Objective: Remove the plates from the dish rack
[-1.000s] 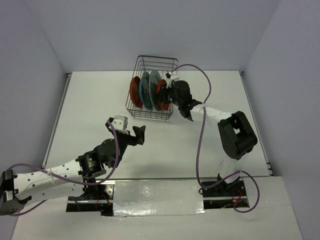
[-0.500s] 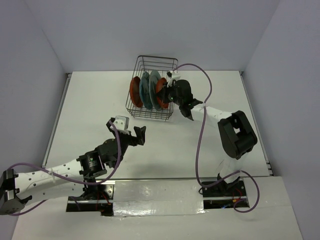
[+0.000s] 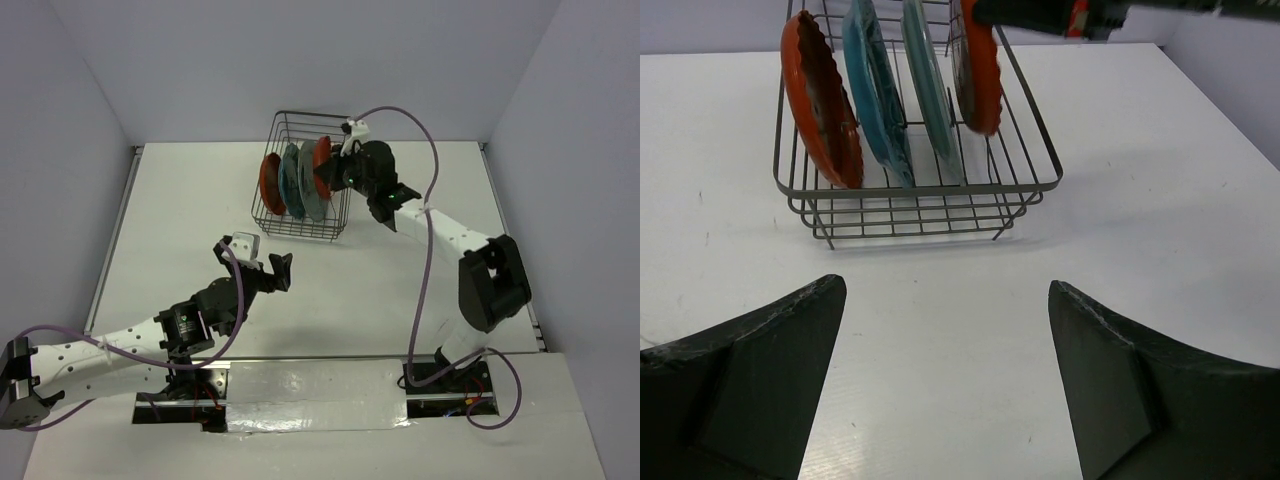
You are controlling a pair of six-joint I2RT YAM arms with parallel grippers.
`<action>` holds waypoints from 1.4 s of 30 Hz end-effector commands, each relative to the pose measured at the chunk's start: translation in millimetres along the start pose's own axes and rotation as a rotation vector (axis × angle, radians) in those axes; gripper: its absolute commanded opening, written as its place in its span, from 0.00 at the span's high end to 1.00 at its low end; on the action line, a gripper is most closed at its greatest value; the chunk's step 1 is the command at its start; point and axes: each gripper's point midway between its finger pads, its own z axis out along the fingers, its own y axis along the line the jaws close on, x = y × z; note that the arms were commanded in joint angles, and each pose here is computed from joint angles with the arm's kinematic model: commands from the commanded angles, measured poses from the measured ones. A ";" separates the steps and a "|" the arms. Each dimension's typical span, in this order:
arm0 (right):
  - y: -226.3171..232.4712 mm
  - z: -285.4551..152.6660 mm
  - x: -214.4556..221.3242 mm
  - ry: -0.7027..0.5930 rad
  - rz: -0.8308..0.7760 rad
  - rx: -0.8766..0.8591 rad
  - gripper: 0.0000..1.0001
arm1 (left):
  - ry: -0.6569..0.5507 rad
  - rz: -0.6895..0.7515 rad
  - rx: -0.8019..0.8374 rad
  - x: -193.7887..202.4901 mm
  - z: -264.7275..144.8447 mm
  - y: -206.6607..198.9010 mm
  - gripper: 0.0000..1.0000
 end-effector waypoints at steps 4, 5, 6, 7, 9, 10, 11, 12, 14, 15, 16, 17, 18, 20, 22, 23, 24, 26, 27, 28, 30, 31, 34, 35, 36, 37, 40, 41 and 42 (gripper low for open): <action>31.8 -68.6 -120.8 -0.244 -0.030 -0.042 1.00 | -0.041 -0.060 -0.007 -13.3 -0.6 0.1 0.05; 30.5 -76.0 -124.4 -0.248 -0.029 -0.025 1.00 | -0.041 -0.059 -0.009 -13.5 -0.3 0.0 0.05; 28.9 -83.5 -129.5 -0.259 -0.029 -0.006 1.00 | -0.040 -0.059 -0.013 -13.2 0.1 0.2 0.05; 27.8 -99.1 -142.8 -0.291 -0.030 0.018 1.00 | -0.037 -0.054 -0.017 -12.1 0.2 1.0 0.05; 7.8 -114.2 -144.2 -0.288 0.021 0.139 1.00 | -0.036 -0.052 -0.023 -12.1 0.7 1.5 0.05; -8.6 -128.6 -144.4 -0.288 0.048 0.232 1.00 | -0.036 -0.051 -0.025 -11.5 0.7 2.0 0.05; -16.8 -134.6 -142.1 -0.281 0.056 0.278 1.00 | -0.037 -0.052 -0.026 -11.9 0.7 2.1 0.05; -28.5 -140.8 -138.2 -0.273 0.065 0.336 1.00 | -0.038 -0.053 -0.024 -12.2 0.6 1.9 0.05; -59.8 -153.1 -122.9 -0.241 0.097 0.484 1.00 | -0.040 -0.055 -0.024 -13.1 0.2 2.1 0.05; -70.0 -154.3 -116.7 -0.227 0.107 0.518 1.00 | -0.040 -0.056 -0.021 -13.3 0.0 1.7 0.05; -82.3 -153.7 -101.6 -0.191 0.119 0.552 1.00 | -0.042 -0.060 -0.018 -14.5 -0.5 1.6 0.05; -102.3 -152.8 -90.9 -0.166 0.140 0.598 1.00 | -0.042 -0.060 -0.018 -14.3 -0.7 1.9 0.05; -113.5 -149.6 -77.8 -0.136 0.171 0.618 1.00 | -0.041 -0.059 -0.018 -14.0 -0.7 2.0 0.05; -134.6 -138.4 -50.7 -0.066 0.206 0.654 1.00 | -0.046 -0.063 -0.019 -14.8 -1.1 2.5 0.05; -157.7 -136.0 -29.8 -0.033 0.251 0.703 1.00 | -0.046 -0.062 -0.019 -14.6 -1.3 2.9 0.05; -165.3 -133.5 -19.6 -0.016 0.269 0.718 1.00 | -0.046 -0.062 -0.020 -14.5 -1.1 2.9 0.05; -179.5 -130.0 0.9 0.021 0.308 0.746 1.00 | -0.045 -0.061 -0.019 -13.9 -0.7 2.4 0.05; -192.9 -126.6 21.1 0.055 0.349 0.776 1.00 | -0.041 -0.055 -0.025 -12.3 0.3 2.5 0.05; -204.0 -122.4 39.9 0.096 0.370 0.800 1.00 | -0.037 -0.051 -0.028 -11.3 0.6 2.8 0.05; -208.0 -119.5 49.5 0.119 0.391 0.808 1.00 | -0.036 -0.051 -0.028 -11.5 1.0 2.1 0.05; -220.9 -113.1 69.6 0.167 0.433 0.844 1.00 | -0.033 -0.050 -0.026 -12.1 1.3 1.1 0.05; -224.3 -112.8 78.1 0.189 0.470 0.856 1.00 | -0.033 -0.053 -0.021 -12.3 1.1 0.3 0.05; -228.7 -105.6 93.2 0.229 0.504 0.857 1.00 | -0.036 -0.059 -0.007 -12.1 0.3 -1.1 0.05; -229.2 -104.9 97.1 0.237 0.509 0.858 1.00 | -0.036 -0.059 -0.007 -11.9 0.2 -0.9 0.05; -229.9 -104.3 100.1 0.243 0.516 0.857 1.00 | -0.039 -0.062 -0.011 -12.9 -0.1 0.1 0.05; -229.7 -103.6 103.2 0.248 0.519 0.857 1.00 | -0.040 -0.063 -0.009 -13.3 -0.3 -0.1 0.05; -227.0 -102.3 109.8 0.256 0.542 0.840 1.00 | -0.041 -0.063 -0.012 -14.0 -0.7 0.7 0.05; -224.5 -100.8 113.6 0.263 0.550 0.827 1.00 | -0.040 -0.065 -0.012 -13.8 -0.7 0.7 0.05; -223.5 -98.6 113.1 0.260 0.551 0.814 1.00 | -0.041 -0.069 -0.010 -14.5 -1.1 0.5 0.05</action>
